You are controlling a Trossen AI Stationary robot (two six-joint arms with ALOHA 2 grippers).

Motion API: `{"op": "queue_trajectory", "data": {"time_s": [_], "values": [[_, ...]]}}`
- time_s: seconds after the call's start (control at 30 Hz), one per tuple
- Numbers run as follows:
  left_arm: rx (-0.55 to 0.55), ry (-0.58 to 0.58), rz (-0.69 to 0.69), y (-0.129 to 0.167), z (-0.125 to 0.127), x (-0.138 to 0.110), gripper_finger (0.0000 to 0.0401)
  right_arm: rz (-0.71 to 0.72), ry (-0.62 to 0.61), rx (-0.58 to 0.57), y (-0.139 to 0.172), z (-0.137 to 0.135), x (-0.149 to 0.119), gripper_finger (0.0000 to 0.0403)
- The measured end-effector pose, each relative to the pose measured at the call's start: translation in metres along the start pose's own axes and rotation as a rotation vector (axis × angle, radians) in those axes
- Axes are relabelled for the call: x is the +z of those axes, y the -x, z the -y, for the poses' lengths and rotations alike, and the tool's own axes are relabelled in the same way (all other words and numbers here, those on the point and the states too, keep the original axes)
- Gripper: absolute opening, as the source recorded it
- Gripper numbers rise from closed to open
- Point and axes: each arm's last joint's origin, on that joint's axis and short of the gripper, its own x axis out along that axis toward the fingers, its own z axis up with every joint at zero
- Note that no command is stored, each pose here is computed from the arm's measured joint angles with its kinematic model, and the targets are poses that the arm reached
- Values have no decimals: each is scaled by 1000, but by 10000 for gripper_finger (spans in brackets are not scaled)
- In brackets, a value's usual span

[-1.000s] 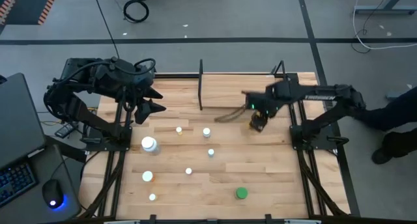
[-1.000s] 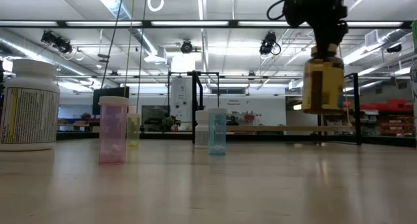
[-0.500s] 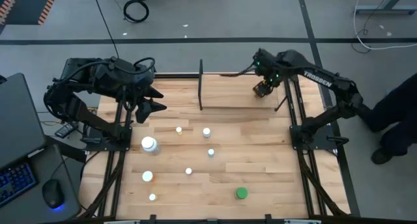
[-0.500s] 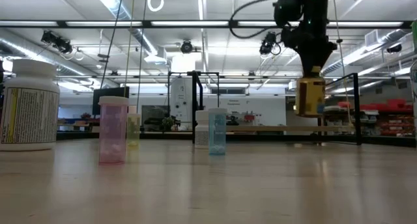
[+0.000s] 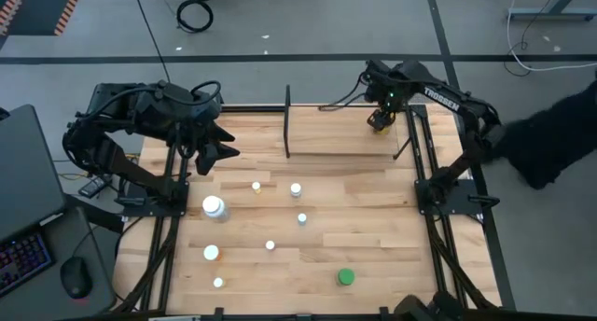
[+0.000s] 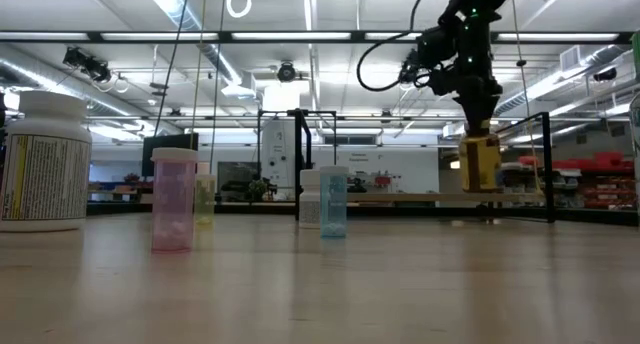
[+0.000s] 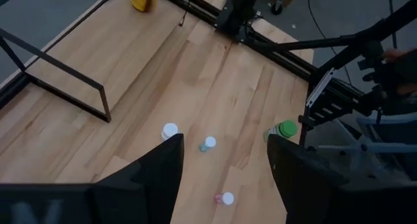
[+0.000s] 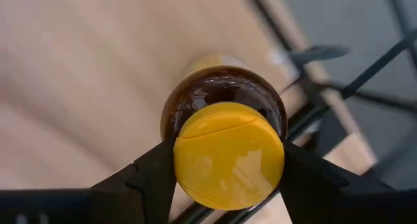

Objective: Pick and place medicine bottles onto shelf by color
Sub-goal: Put the large yellow pill bottle on the shelf

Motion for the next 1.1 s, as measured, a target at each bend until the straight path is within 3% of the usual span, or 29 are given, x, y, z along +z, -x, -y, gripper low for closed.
{"op": "queue_trajectory", "data": {"time_s": [0.13,0.33,0.7,0.93,1.1], "values": [[-21,4,35,0,2,3,228,91,-44,-19,11,22,5,233],[-35,7,60,0,3,6,228,85,-86,35,10,39,0,233],[-19,10,76,0,3,7,223,71,-147,91,6,40,0,233],[-21,39,75,0,3,7,213,-22,-134,110,-13,36,9,239],[-26,47,72,0,4,6,208,-12,-127,107,-15,34,13,245]]}}
